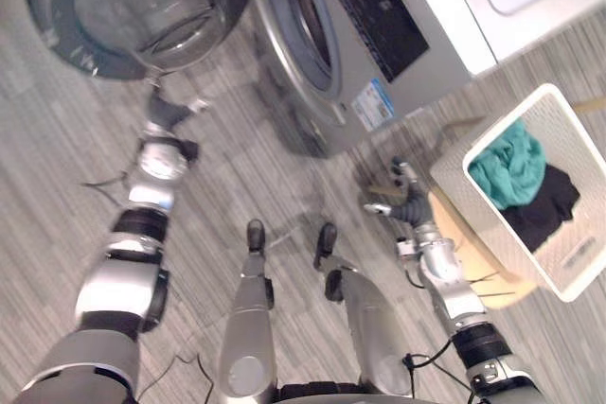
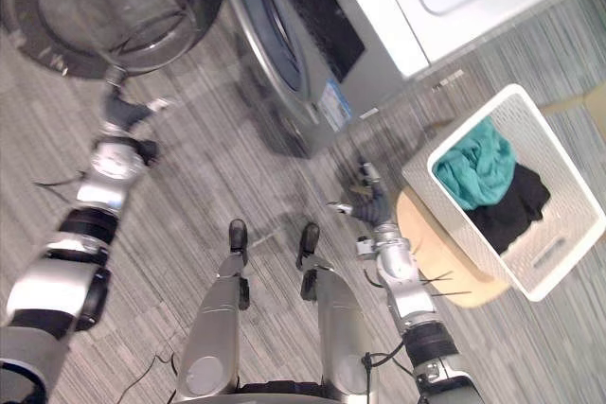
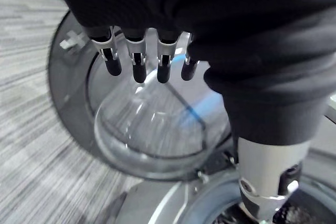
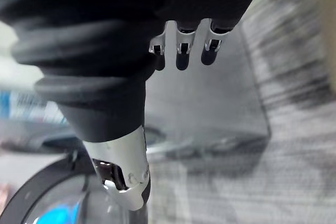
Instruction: Pick up the laundry basket with both hands and put the clothes into the washing machine.
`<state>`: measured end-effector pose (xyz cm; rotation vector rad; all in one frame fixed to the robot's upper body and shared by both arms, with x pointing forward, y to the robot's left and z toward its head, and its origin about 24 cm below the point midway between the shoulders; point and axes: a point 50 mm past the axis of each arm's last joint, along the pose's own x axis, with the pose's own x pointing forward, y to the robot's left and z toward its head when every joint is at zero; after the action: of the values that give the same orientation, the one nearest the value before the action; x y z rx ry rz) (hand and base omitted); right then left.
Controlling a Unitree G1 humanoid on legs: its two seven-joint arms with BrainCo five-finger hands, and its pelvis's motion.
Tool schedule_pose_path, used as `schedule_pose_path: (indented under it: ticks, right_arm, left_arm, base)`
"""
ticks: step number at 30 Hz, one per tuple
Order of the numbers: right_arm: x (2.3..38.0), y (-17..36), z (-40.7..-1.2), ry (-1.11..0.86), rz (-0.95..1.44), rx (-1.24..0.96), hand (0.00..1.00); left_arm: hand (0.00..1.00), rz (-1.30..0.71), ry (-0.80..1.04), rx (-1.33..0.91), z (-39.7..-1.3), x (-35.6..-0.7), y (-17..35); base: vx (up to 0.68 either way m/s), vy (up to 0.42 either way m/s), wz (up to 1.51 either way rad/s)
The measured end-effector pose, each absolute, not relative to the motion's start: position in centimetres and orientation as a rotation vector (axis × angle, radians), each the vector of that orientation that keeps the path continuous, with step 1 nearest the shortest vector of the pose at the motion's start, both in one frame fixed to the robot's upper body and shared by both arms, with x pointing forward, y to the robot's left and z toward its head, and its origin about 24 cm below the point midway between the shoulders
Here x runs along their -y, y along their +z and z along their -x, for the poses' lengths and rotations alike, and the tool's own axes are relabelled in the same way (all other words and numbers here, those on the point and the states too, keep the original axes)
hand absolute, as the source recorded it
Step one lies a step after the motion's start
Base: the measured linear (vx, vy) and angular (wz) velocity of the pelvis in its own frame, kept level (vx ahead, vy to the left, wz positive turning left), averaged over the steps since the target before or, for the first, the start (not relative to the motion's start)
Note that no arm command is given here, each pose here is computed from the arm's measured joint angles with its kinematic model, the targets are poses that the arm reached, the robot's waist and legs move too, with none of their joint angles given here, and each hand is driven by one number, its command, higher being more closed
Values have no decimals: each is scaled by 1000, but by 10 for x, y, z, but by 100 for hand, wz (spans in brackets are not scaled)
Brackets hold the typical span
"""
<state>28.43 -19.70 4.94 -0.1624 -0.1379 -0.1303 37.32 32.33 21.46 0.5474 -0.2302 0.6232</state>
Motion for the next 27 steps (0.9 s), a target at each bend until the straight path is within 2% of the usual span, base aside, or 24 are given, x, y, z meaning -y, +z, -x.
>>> schedule_pose_path:
  ticks: [6,11,15,19,20,24,27]
  right_arm:
    - [195,71,-268,-182,43,269,0]
    - [205,91,-237,-279,-32,387,0]
    - [203,102,-230,-292,-54,445,0]
    - [201,102,-229,-319,-80,451,0]
    - [200,101,-229,-324,-80,448,0]
    - [201,96,-230,-359,-16,423,0]
    - [206,81,-236,-370,42,347,0]
  left_arm:
    - [0,-460,673,253,-370,-333,229]
    - [0,-350,730,367,-360,-339,256]
    - [0,-322,697,416,-363,-325,257]
    - [0,-314,594,369,-363,-292,205]
    - [0,-315,552,313,-359,-279,173]
    - [0,-264,407,65,-319,-232,59]
    - [0,-219,388,-102,-286,-218,7]
  base:
    - [8,9,-18]
    - [56,26,-11]
    - [65,8,-12]
    - [71,-12,-7]
    - [70,-14,-20]
    - [52,-2,-40]
    - [58,36,-66]
